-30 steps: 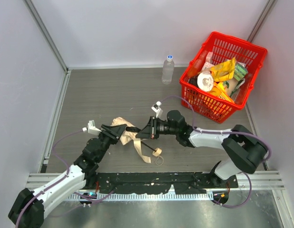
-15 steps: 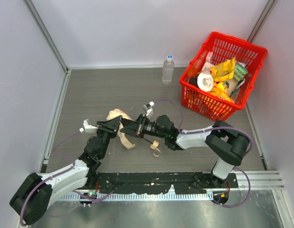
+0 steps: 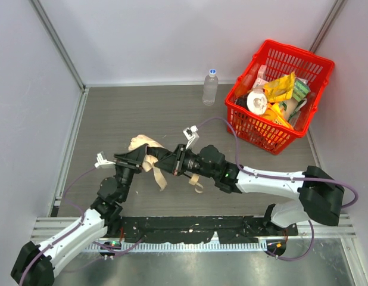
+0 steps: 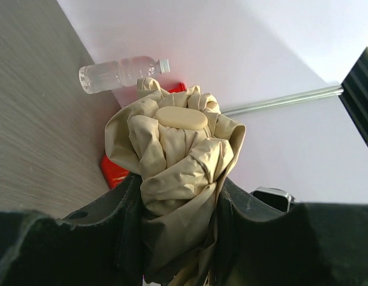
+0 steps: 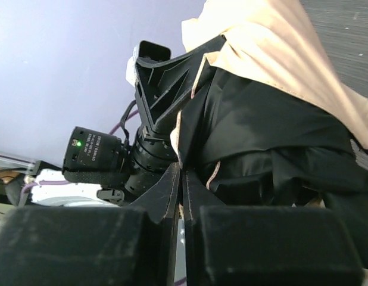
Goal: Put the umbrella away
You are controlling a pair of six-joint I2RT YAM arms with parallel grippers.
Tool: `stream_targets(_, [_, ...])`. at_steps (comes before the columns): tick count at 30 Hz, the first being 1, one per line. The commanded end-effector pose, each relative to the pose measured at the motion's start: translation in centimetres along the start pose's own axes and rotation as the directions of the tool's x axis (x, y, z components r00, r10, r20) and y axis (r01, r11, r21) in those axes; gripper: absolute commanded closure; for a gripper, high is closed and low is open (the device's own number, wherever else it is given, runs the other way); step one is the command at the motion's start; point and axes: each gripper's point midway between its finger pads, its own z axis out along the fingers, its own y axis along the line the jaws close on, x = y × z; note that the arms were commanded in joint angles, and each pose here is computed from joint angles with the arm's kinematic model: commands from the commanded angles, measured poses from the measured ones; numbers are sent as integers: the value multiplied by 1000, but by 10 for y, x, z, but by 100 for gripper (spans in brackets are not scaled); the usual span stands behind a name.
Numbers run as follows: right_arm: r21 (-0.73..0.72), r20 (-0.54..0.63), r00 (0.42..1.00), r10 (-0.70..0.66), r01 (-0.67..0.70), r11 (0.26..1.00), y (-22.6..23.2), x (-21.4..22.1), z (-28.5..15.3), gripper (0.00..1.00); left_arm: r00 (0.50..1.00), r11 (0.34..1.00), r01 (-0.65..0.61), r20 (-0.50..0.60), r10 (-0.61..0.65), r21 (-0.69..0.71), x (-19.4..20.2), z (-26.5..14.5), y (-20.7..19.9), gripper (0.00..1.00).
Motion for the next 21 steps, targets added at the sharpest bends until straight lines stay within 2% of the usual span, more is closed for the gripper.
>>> stream_targets(1, [137, -211, 975, -62, 93, 986, -22, 27, -17, 87, 996, 998, 62, 57, -62, -6, -12, 6, -10, 100])
stream_targets(6, [244, -326, 936, -132, 218, 945, -44, 34, -37, 73, 993, 993, 119, 12, -119, 16, -3, 6, -11, 100])
stream_targets(7, [254, -347, 927, -140, 236, 938, -45, 35, -45, 67, 994, 994, 111, 6, -111, 20, -2, 6, -13, 100])
stream_targets(11, [248, -410, 888, -210, 330, 911, -30, 25, -71, 61, 998, 998, 65, -14, -64, 14, 1, 6, -14, 100])
stream_targets(12, [246, -455, 860, -231, 371, 895, -32, 27, -81, 58, 999, 999, 50, -17, -49, 17, 1, 5, -16, 100])
stream_targets(13, [221, -441, 857, -266, 391, 894, -16, 15, -81, 48, 999, 999, 30, -24, -30, 11, 2, 4, -14, 100])
stream_targets(14, [234, -482, 827, -289, 440, 867, -22, 14, -90, 44, 999, 1000, 17, -31, -17, 7, 3, 4, -13, 100])
stream_targets(15, [226, -470, 820, -326, 469, 854, -10, 2, -87, 34, 999, 1000, -3, -37, 4, 12, 4, 3, -14, 100])
stream_targets(18, [195, -476, 763, -437, 576, 794, 13, -29, -80, 19, 996, 998, -53, -76, 54, 15, 10, 0, -12, 100])
stream_targets(20, [174, -483, 731, -482, 620, 765, 14, -44, -67, 19, 994, 998, -51, -99, 53, 26, 14, -2, -12, 100])
stream_targets(21, [136, -506, 720, -475, 611, 780, 10, -40, -59, 18, 992, 998, -47, -113, 51, 37, 17, -4, -12, 100])
